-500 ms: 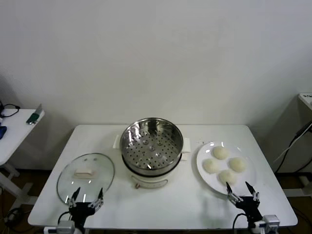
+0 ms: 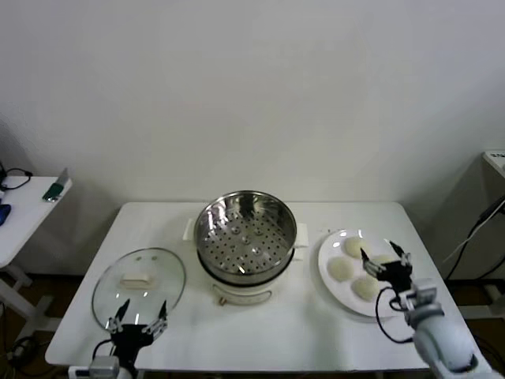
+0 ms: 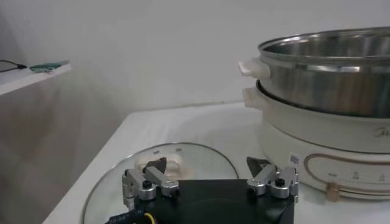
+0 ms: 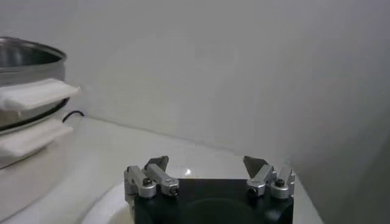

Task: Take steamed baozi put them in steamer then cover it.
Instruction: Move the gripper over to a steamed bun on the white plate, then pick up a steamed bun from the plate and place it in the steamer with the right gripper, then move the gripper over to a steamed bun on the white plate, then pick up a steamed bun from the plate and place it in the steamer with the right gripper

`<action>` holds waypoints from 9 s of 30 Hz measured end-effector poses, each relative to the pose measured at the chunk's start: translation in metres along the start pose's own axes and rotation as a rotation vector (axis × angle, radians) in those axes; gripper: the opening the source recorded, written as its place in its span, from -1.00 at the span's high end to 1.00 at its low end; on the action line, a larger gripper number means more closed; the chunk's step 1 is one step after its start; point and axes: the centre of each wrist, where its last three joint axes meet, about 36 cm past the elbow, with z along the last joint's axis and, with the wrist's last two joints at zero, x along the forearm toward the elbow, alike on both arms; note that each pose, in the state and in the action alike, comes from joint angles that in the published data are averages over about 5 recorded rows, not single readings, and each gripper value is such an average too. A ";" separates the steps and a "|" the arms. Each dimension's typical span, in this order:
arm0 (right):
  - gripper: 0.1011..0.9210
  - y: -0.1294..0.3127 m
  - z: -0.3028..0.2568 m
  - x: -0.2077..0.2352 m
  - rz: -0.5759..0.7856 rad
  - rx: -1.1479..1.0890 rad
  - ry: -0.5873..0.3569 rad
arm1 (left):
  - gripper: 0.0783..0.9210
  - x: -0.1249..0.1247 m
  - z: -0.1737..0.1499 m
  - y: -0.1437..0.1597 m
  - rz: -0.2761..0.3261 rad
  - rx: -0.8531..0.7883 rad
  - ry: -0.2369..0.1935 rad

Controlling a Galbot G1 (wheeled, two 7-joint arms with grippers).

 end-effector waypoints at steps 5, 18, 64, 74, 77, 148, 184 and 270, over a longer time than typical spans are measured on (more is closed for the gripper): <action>-0.76 -0.046 -0.031 -0.032 -0.168 0.242 0.039 | -0.77 0.001 0.000 -0.001 0.007 -0.003 -0.005; -0.76 -0.131 -0.092 -0.089 -0.676 0.689 0.287 | -0.77 0.003 0.000 -0.008 0.019 0.003 -0.012; -0.35 -0.095 -0.082 -0.206 -0.830 0.828 0.633 | -0.77 0.008 0.001 -0.012 0.012 0.022 0.001; -0.34 -0.106 -0.144 -0.195 -0.856 0.929 0.540 | -0.77 0.008 0.000 -0.015 0.017 0.024 -0.002; -0.33 -0.107 -0.191 -0.190 -0.873 1.022 0.468 | -0.77 0.009 -0.001 -0.016 0.019 0.023 -0.005; -0.76 0.043 -0.411 -0.205 -1.187 1.733 -0.040 | -0.77 0.008 -0.012 -0.018 0.033 0.015 -0.033; -0.76 -0.035 -0.110 -0.132 -0.880 0.815 0.617 | -0.77 0.007 -0.013 -0.017 0.025 0.018 -0.036; -0.65 0.211 -0.346 -0.190 -0.906 0.935 0.323 | -0.77 0.018 -0.030 -0.010 0.015 0.011 -0.075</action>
